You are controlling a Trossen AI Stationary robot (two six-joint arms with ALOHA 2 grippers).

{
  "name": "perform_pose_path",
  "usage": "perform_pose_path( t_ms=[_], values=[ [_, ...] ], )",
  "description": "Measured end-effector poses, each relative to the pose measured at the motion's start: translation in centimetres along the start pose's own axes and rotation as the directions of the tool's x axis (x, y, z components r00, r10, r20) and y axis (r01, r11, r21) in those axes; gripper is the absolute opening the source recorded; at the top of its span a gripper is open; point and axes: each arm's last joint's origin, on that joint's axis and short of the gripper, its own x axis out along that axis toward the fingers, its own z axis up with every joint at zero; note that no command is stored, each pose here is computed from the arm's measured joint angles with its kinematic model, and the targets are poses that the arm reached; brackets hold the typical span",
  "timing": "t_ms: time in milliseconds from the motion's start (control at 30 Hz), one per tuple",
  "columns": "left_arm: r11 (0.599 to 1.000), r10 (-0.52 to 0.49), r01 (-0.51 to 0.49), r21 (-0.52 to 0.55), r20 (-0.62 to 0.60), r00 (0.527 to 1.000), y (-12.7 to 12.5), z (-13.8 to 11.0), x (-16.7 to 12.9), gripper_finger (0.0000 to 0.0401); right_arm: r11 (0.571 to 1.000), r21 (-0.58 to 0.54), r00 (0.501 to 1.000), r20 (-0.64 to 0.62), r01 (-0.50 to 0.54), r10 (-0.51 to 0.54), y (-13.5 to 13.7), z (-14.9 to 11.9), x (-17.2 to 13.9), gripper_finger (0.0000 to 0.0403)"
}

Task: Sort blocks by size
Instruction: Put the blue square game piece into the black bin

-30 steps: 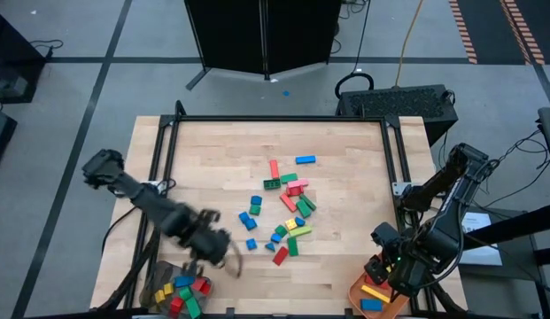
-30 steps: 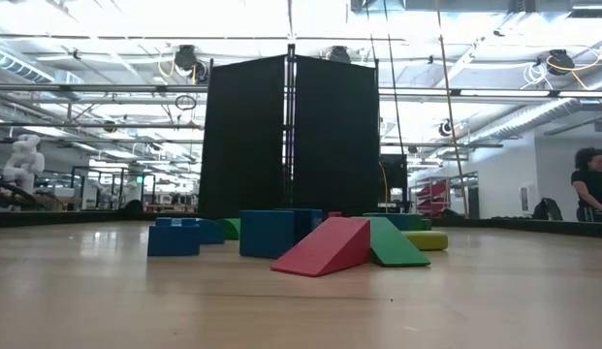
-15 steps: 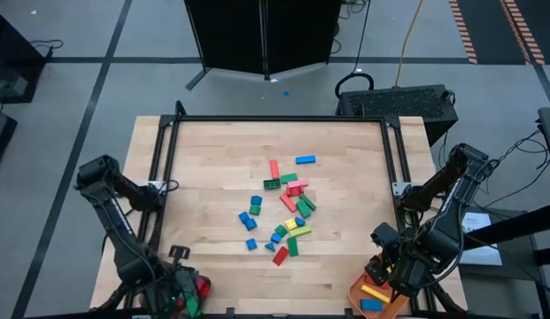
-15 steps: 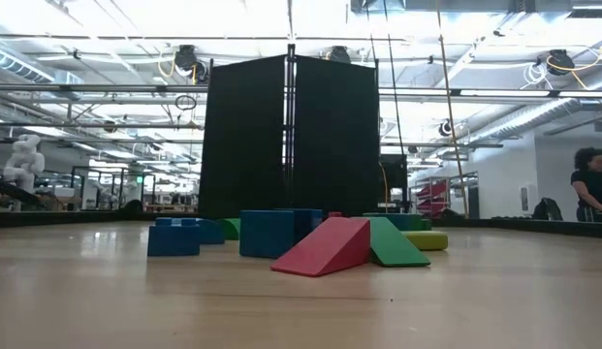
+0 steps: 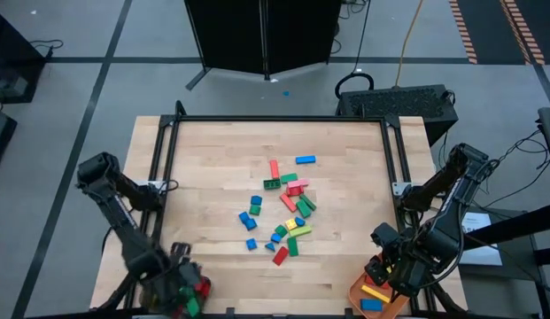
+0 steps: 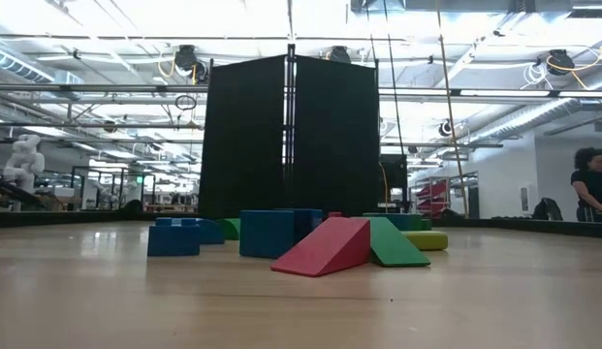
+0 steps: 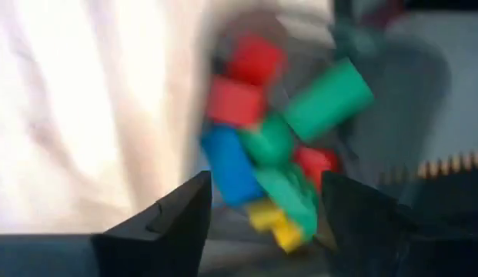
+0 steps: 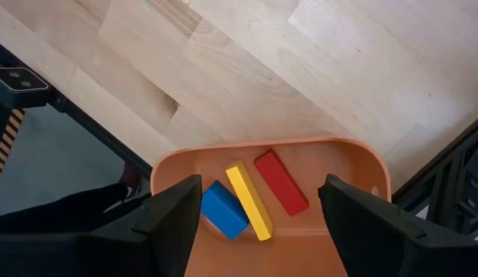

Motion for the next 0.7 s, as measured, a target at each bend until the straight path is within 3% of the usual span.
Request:
perform_pose_path(
  t_ms=[133,267,433,700],
  values=[
    [0.989,0.145,-0.141,-0.033,0.190,0.971,3.3,2.5,-1.7,0.0256,1.000,-0.003,1.000,0.000,0.000,0.000,0.0,0.0,0.0,0.0256],
    [0.946,0.318,-0.271,-0.176,0.360,0.877,7.1,5.6,-3.1,0.0257,1.000,0.003,1.000,0.000,0.000,0.000,0.0,0.0,0.0,0.0256],
    [0.964,0.259,-0.183,-0.194,0.514,0.818,8.9,9.0,-1.0,0.0258,1.000,-0.001,1.000,0.002,0.000,0.000,0.0,0.0,0.0,0.0256],
    [0.956,0.282,-0.203,-0.211,0.475,0.834,10.2,10.0,4.5,0.0258,1.000,-0.007,1.000,0.018,0.001,-0.001,0.0,0.1,0.0,0.0256]
  ],
)
